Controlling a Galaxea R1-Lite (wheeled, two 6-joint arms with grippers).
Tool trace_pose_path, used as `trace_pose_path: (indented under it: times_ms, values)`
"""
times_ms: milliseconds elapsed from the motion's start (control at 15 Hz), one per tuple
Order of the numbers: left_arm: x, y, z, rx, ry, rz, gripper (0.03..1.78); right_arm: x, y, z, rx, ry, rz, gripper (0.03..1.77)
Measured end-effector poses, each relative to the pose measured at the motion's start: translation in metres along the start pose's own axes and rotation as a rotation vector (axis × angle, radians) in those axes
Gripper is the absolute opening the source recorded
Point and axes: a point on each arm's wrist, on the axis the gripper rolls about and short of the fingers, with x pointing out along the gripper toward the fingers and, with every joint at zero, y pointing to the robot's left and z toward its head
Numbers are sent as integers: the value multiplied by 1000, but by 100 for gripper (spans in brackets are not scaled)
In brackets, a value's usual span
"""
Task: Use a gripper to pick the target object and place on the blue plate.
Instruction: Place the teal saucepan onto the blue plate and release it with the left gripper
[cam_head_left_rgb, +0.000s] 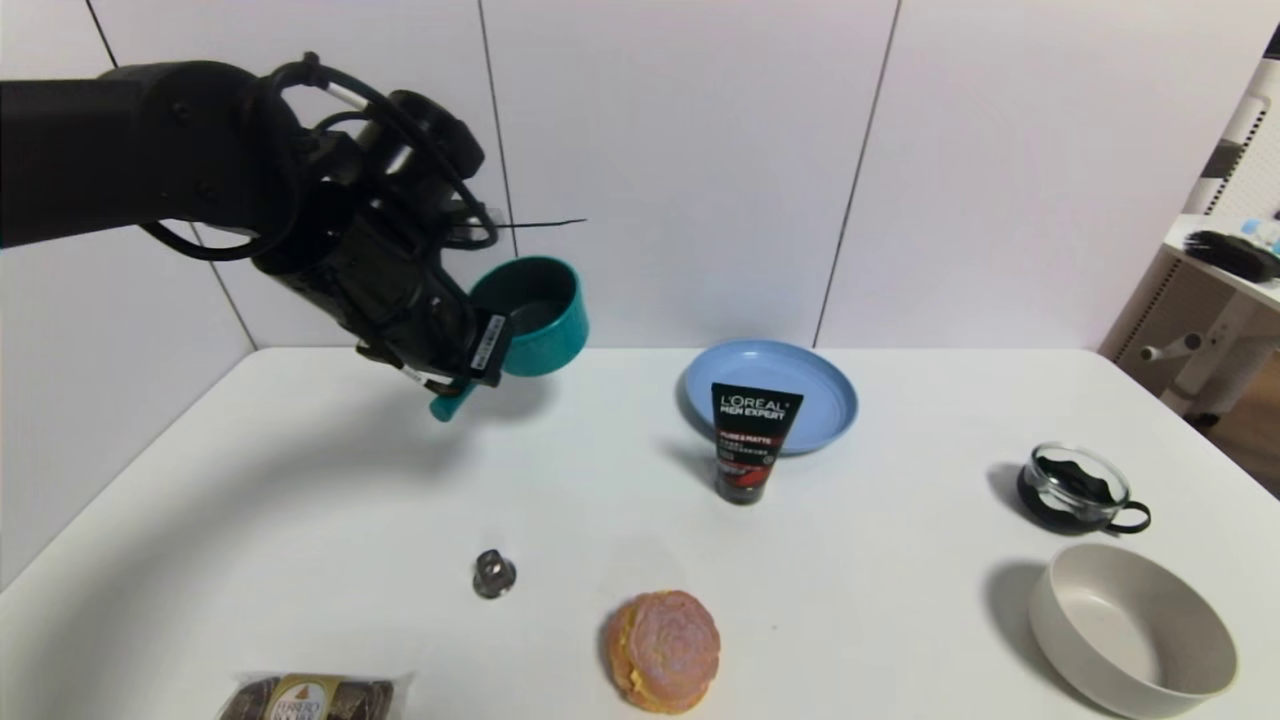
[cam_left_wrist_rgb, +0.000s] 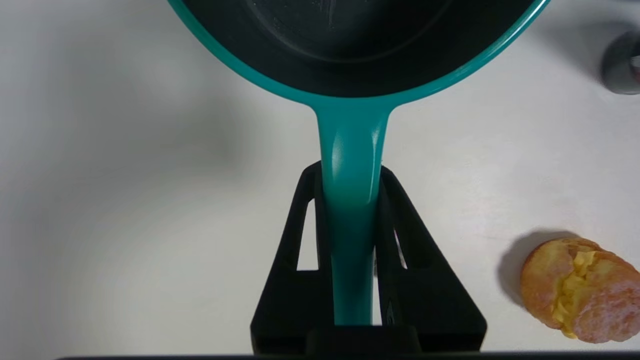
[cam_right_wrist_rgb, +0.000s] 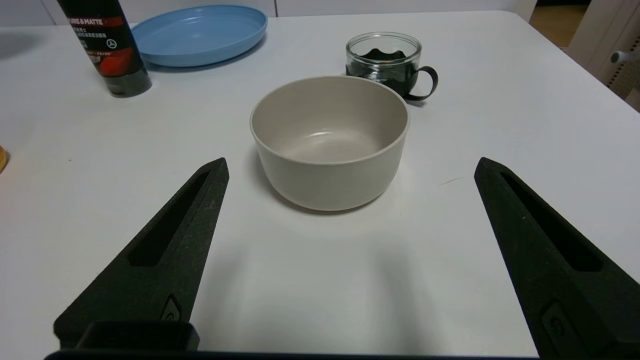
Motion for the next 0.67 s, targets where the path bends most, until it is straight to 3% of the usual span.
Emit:
trace_pose_path:
  times_ms: [467, 667]
  values:
    - [50, -58, 29, 279, -157, -274, 28, 0, 0, 0, 0, 0, 0, 170]
    - [70, -69, 34, 347, -212, -340, 28, 0, 0, 0, 0, 0, 0, 170]
